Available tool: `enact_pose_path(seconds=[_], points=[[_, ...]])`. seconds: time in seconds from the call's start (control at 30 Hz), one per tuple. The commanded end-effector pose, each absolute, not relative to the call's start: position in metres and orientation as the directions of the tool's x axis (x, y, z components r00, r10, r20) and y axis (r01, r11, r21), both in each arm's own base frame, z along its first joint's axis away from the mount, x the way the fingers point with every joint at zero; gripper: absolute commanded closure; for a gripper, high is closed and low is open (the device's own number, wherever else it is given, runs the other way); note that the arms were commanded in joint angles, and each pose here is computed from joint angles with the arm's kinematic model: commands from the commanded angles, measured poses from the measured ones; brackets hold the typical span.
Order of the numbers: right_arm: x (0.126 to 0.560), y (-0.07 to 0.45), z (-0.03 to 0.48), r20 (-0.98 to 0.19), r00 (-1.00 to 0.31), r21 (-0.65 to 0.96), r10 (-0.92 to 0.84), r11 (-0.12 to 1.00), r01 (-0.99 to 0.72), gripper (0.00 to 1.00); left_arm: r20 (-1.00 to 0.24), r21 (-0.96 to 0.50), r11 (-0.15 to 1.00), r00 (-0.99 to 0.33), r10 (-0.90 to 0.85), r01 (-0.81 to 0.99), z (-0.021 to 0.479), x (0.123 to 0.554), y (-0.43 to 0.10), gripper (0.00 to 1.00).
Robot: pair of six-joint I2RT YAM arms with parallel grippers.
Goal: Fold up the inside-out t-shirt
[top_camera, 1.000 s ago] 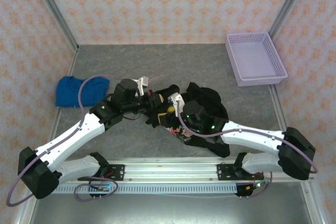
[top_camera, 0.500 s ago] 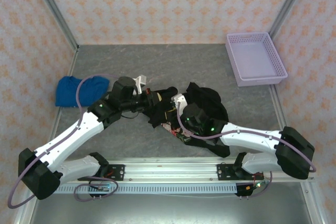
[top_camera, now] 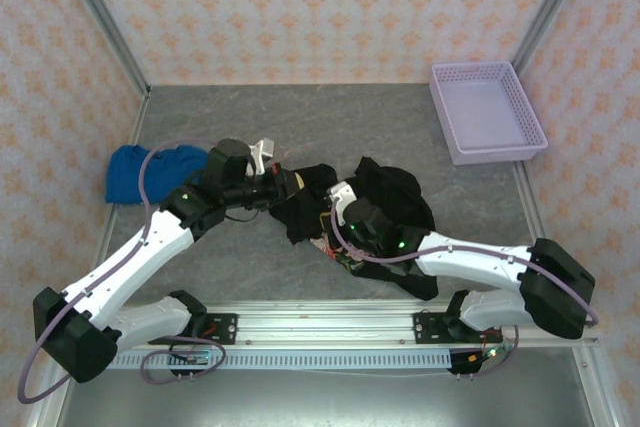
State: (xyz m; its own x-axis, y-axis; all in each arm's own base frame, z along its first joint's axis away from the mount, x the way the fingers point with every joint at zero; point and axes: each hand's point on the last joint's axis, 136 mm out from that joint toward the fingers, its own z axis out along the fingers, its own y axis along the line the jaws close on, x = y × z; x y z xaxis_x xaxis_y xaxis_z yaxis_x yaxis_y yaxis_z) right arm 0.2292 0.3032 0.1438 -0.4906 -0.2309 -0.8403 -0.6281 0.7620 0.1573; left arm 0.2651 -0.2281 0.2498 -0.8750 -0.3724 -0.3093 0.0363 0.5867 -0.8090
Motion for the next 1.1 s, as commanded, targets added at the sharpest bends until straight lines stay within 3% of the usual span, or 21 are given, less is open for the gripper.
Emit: enact_pose_path(seconds=[0.0,0.17,0.27,0.4,0.43,0.5,0.57,0.8,0.93,1.07], points=[[0.221,0.300,0.159,-0.845,-0.474,0.152,-0.247,0.740,-0.655,0.90,-0.390,-0.758,0.645,-0.862,-0.324,0.100,0.254,0.260,-0.217,1.00],[0.196,0.289,0.199,-0.842,-0.472,0.207,-0.260,0.653,-0.729,0.63,-0.424,-0.713,0.669,-0.889,-0.172,0.210,0.223,0.239,-0.240,1.00],[0.198,0.263,0.221,-0.838,-0.495,0.236,-0.230,0.665,-0.708,0.60,-0.465,-0.661,0.668,-0.886,-0.007,0.342,0.206,0.214,-0.270,1.00],[0.240,0.219,0.238,-0.839,-0.543,0.297,-0.051,0.793,-0.532,0.55,-0.407,-0.561,0.699,-0.883,0.233,0.443,0.165,0.184,-0.275,1.00],[0.256,0.206,0.235,-0.821,-0.571,0.322,0.005,0.830,-0.456,0.53,-0.387,-0.541,0.710,-0.883,0.265,0.450,0.158,0.181,-0.272,0.98],[0.286,0.188,0.218,-0.761,-0.644,0.356,0.079,0.881,-0.311,0.52,-0.391,-0.469,0.748,-0.870,0.301,0.470,0.154,0.187,-0.264,0.81],[0.311,0.179,0.196,-0.713,-0.695,0.323,0.095,0.924,-0.205,0.52,-0.432,-0.410,0.780,-0.854,0.291,0.473,0.161,0.203,-0.257,0.64],[0.388,0.189,0.134,-0.637,-0.770,0.102,-0.019,0.989,-0.109,0.47,-0.548,-0.456,0.861,-0.833,-0.074,0.224,0.188,0.294,-0.201,0.32],[0.413,0.185,0.099,-0.572,-0.816,-0.034,-0.088,0.996,-0.084,0.37,-0.553,-0.323,0.946,-0.814,-0.179,0.011,0.160,0.337,-0.150,0.27],[0.427,0.175,0.075,-0.526,-0.842,-0.124,-0.120,0.990,-0.064,0.33,-0.496,-0.257,0.964,-0.846,-0.197,-0.074,0.122,0.366,-0.134,0.26]])
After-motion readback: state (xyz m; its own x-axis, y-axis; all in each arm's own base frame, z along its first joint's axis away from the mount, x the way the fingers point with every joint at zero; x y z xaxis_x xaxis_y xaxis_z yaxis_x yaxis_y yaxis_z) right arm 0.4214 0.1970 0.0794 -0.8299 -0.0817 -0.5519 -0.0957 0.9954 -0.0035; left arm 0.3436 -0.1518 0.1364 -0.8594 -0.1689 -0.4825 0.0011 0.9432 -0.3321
